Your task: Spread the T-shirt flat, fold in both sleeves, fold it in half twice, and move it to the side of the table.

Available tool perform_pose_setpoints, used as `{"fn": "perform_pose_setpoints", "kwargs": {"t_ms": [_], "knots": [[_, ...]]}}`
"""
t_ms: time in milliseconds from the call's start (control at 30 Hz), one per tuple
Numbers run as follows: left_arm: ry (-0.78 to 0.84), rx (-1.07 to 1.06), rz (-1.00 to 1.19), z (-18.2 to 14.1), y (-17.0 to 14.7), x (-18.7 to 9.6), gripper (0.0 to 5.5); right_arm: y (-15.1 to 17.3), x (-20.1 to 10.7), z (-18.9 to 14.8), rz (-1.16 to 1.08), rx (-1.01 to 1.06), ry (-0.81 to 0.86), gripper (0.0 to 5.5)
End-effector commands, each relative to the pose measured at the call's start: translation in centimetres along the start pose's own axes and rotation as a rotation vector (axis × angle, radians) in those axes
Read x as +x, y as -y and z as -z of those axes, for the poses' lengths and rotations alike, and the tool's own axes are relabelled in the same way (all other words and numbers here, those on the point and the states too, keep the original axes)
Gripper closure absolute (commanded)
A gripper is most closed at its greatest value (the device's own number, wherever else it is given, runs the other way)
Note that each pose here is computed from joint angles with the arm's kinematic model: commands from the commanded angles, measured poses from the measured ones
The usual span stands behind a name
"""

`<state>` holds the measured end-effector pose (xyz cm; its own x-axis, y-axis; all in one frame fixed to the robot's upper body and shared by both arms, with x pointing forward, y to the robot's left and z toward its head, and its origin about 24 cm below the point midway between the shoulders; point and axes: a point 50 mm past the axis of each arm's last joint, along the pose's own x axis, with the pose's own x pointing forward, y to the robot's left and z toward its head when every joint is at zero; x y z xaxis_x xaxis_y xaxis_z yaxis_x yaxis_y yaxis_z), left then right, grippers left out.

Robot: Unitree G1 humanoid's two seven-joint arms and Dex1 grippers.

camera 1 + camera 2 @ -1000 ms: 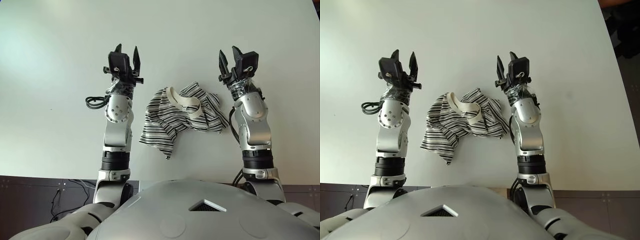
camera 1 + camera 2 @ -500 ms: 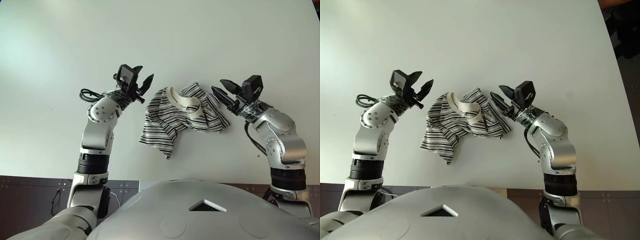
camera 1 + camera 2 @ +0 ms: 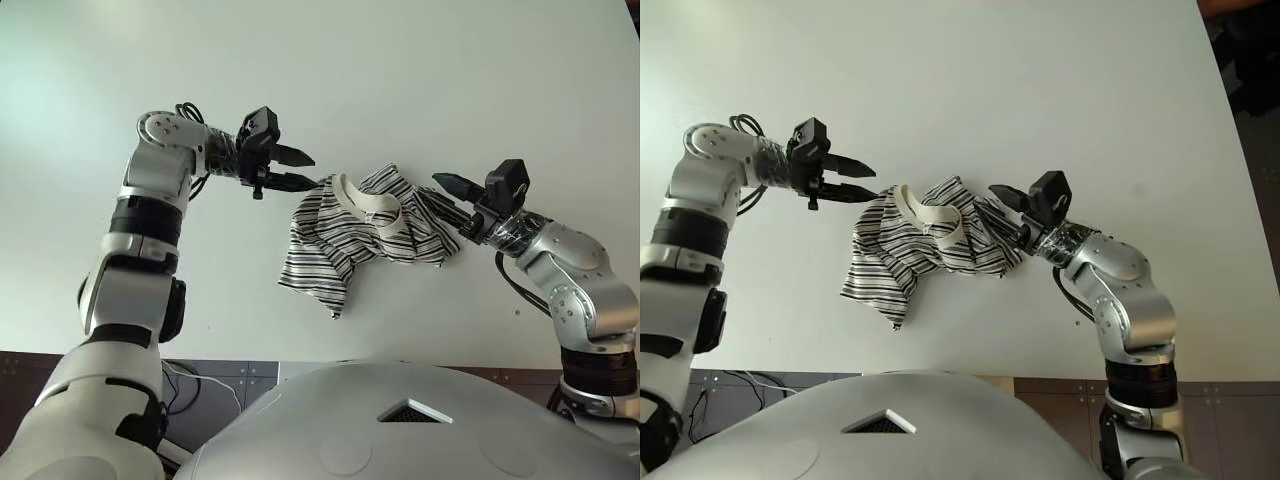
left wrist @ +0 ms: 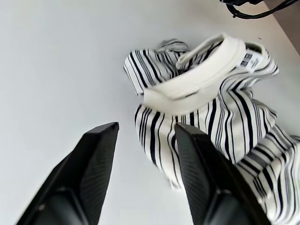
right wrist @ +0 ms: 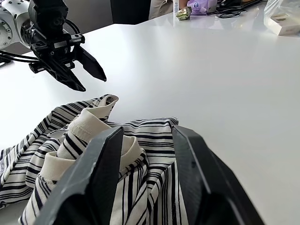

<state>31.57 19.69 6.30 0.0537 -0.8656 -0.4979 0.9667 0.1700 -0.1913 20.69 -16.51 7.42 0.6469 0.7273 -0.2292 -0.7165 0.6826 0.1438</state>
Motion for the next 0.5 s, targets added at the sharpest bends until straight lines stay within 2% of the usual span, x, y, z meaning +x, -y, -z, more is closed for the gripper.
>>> {"fn": "perform_pose_setpoints", "kwargs": {"t_ms": [33, 267, 500], "knots": [[-0.038, -0.045, -0.034, -0.5, -1.5, -1.2, 3.29, 0.0, 0.0, -0.1, -0.023, -0.014, -0.027, 3.62], [0.068, -0.186, 0.019, -0.2, -1.5, 0.2, 3.29, -0.2, 0.0, 0.0, -0.052, -0.016, -0.052, 3.62], [0.039, -0.236, 0.049, 1.3, -0.9, 1.3, 3.29, -0.7, 0.3, 0.1, -0.08, -0.016, -0.068, 3.62]]}}
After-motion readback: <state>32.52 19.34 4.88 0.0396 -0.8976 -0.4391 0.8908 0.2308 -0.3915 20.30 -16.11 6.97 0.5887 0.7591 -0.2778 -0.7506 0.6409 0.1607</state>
